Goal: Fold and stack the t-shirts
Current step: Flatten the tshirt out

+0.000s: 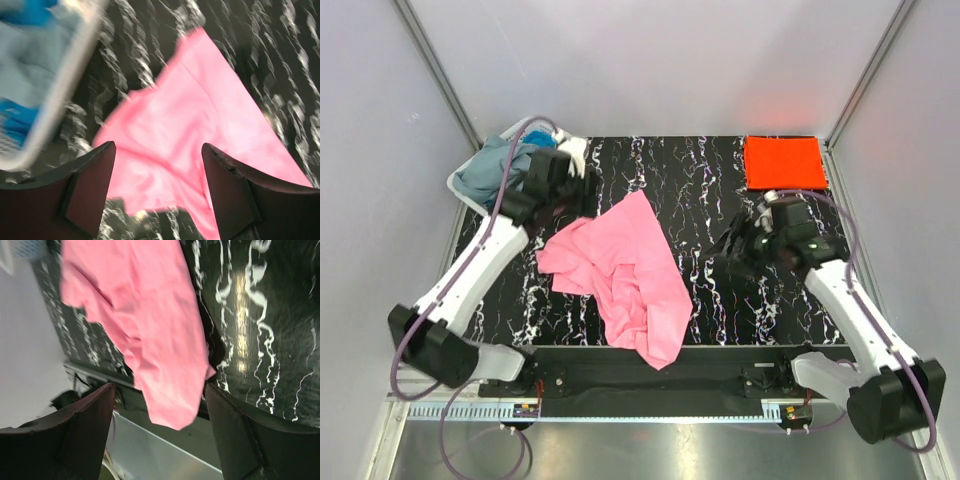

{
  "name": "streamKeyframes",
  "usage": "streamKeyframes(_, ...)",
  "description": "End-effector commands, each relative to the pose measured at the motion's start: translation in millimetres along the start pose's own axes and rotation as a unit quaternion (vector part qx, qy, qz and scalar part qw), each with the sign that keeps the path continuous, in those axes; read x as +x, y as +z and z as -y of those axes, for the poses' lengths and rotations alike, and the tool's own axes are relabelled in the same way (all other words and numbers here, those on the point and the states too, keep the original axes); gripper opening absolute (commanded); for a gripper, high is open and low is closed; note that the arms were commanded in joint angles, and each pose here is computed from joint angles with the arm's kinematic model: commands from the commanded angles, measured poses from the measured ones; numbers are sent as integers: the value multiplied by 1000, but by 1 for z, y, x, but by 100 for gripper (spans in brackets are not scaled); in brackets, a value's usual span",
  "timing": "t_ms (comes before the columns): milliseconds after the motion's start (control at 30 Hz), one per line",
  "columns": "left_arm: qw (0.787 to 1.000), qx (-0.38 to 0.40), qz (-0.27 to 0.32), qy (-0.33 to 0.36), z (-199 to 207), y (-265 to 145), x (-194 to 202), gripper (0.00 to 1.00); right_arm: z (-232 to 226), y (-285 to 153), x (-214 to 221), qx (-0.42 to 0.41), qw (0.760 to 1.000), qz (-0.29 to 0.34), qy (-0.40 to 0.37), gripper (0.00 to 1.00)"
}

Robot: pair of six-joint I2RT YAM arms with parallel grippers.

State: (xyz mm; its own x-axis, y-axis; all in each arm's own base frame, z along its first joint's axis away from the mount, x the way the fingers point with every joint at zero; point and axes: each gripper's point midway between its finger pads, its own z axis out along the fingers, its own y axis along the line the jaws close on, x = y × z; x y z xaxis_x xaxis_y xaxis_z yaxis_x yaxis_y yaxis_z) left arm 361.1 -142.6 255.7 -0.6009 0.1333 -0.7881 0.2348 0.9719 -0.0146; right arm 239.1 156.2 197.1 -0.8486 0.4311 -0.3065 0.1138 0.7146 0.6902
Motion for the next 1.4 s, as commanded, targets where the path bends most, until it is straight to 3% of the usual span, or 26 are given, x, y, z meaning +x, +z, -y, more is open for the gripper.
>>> streamKeyframes(0, 990, 106, -75, -48, 32, 12, 80, 76, 3, 28, 21, 12, 1000, -28, -9, 80)
streamKeyframes(67, 990, 67, -110, -63, 18, 12, 111, 76, 5, 42, 31, 21, 999, -34, -17, 79)
streamKeyframes(100, 990, 8, -118, -77, -1, 12, 128, 76, 1, 53, 44, 27, 998, -47, -41, 78)
streamKeyframes(167, 988, -26, -114, -103, -16, 10, 138, 76, 5, 66, 43, 62, 995, -31, -74, 75)
streamKeyframes(367, 957, -27, -90, -274, -38, 0, 166, 74, -57, 121, 43, 67, 967, -29, -246, 62)
streamKeyframes(433, 951, -28, -73, -298, -42, -2, 167, 74, -76, 148, 42, 58, 963, -37, -262, 55)
streamKeyframes(567, 966, -2, -67, -251, -39, -6, 153, 73, -73, 179, 40, 104, 961, -64, -248, 52)
streamKeyframes(700, 975, 48, -58, -211, -28, 0, 125, 73, -50, 162, 41, 161, 960, -59, -220, 54)
streamKeyframes(933, 963, 115, -103, -219, -8, 53, 103, 66, -38, 126, 64, 152, 963, -90, -203, 57)
streamKeyframes(967, 959, 105, -143, -222, -9, 69, 117, 56, -35, 118, 66, 148, 964, -88, -203, 57)
streamKeyframes(1067, 962, 85, -142, -217, -21, 90, 114, 42, -35, 109, 66, 133, 967, -76, -202, 57)
streamKeyframes(1167, 964, 50, -123, -232, -41, 104, 112, 43, -40, 105, 72, 107, 970, -84, -203, 57)
streamKeyframes(1367, 959, 32, -160, -229, -53, 131, 137, 43, -34, 106, 79, 96, 968, -94, -213, 55)
